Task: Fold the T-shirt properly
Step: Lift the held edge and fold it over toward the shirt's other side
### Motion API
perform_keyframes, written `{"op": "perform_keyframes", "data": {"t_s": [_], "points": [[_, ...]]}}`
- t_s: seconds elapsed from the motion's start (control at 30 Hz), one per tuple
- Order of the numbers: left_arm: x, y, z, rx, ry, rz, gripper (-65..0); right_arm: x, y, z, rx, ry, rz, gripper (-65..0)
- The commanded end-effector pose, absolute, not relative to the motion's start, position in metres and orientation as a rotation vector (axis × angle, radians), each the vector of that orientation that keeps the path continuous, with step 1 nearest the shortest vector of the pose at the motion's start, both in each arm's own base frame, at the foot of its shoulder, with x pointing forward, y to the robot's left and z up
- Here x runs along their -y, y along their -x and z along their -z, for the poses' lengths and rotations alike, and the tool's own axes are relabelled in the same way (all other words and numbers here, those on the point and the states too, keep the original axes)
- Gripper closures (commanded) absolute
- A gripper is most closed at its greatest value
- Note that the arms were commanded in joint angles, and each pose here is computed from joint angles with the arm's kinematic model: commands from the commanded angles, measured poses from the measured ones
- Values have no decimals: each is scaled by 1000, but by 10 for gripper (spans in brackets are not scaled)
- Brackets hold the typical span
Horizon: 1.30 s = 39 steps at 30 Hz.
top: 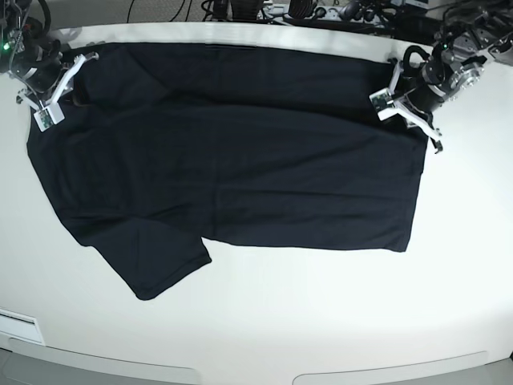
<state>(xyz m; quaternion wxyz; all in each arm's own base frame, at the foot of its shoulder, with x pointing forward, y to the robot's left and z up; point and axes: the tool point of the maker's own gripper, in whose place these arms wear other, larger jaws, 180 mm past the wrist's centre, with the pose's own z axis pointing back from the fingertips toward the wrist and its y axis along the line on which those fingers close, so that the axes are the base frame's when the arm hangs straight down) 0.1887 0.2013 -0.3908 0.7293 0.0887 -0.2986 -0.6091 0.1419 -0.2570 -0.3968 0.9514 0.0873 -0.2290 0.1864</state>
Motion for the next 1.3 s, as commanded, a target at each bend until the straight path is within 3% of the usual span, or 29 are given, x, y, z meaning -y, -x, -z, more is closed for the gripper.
{"op": "perform_keyframes", "data": {"t_s": [0.0, 0.17, 0.43, 0.7, 0.87, 1.03, 1.27], "points": [[-216, -139, 416, 424, -116, 1371, 0, 275, -121, 405, 352, -108, -400, 0], [-207, -115, 413, 419, -127, 1395, 0, 277, -101, 409, 305, -115, -397, 0], [-209, -128, 402, 510, -276, 1481, 0, 267, -97, 402, 310, -120, -435, 0], [-208, -175, 362, 770, -566, 1496, 0, 251, -133, 365, 450, -26, -520, 0], [-179, -199, 307, 1054, -675, 1416, 0, 248, -174, 333, 591, 83, -574, -3], [-158, -214, 251, 1278, -717, 1287, 0, 250, -206, 302, 715, 171, -539, -127], [-219, -305, 179, 1419, -821, 856, 0, 252, -208, 300, 723, 179, -518, -136]]}}
